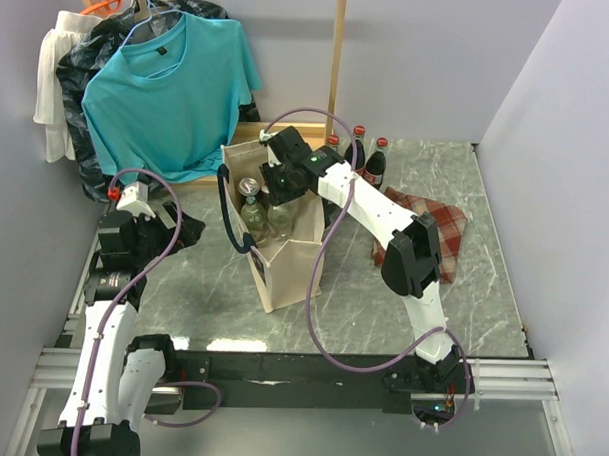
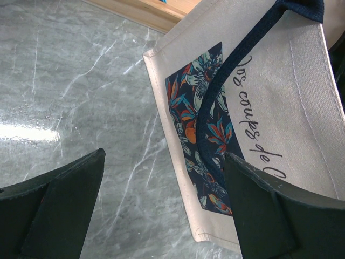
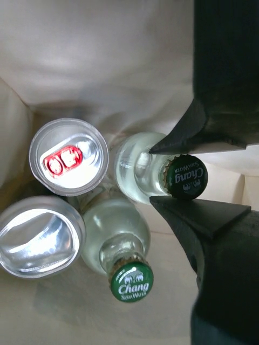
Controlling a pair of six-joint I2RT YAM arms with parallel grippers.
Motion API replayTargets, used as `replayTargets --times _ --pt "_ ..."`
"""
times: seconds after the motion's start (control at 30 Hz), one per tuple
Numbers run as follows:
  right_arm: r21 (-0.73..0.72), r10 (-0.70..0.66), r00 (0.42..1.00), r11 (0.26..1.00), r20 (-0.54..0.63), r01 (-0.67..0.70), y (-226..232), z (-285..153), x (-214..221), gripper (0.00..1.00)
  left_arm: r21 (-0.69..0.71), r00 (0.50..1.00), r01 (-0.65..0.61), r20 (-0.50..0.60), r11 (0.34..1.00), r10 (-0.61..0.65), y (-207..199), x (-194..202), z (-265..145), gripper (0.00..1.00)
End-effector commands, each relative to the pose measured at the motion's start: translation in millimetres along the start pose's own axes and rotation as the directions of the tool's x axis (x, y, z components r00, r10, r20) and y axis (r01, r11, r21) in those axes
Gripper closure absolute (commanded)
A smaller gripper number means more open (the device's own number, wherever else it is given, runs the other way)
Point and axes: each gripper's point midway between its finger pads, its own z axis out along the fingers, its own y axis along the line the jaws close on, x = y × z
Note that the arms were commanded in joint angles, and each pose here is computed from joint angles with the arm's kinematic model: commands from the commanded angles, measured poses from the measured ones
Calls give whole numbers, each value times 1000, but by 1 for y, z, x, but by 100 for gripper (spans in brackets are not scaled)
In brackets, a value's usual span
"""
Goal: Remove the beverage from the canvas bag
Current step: Take out the drink from the canvas bag.
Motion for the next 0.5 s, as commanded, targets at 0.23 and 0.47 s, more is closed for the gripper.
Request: replayTargets --times 0.23,0.47 --pt "-45 -4 999 999 42 6 7 -16 -17 97 4 1000 -8 29 1000 7 -6 -13 -3 4" --pt "-45 -4 997 999 80 8 7 -25 -29 100 0 1000 -7 26 1000 7 -6 -13 -2 4"
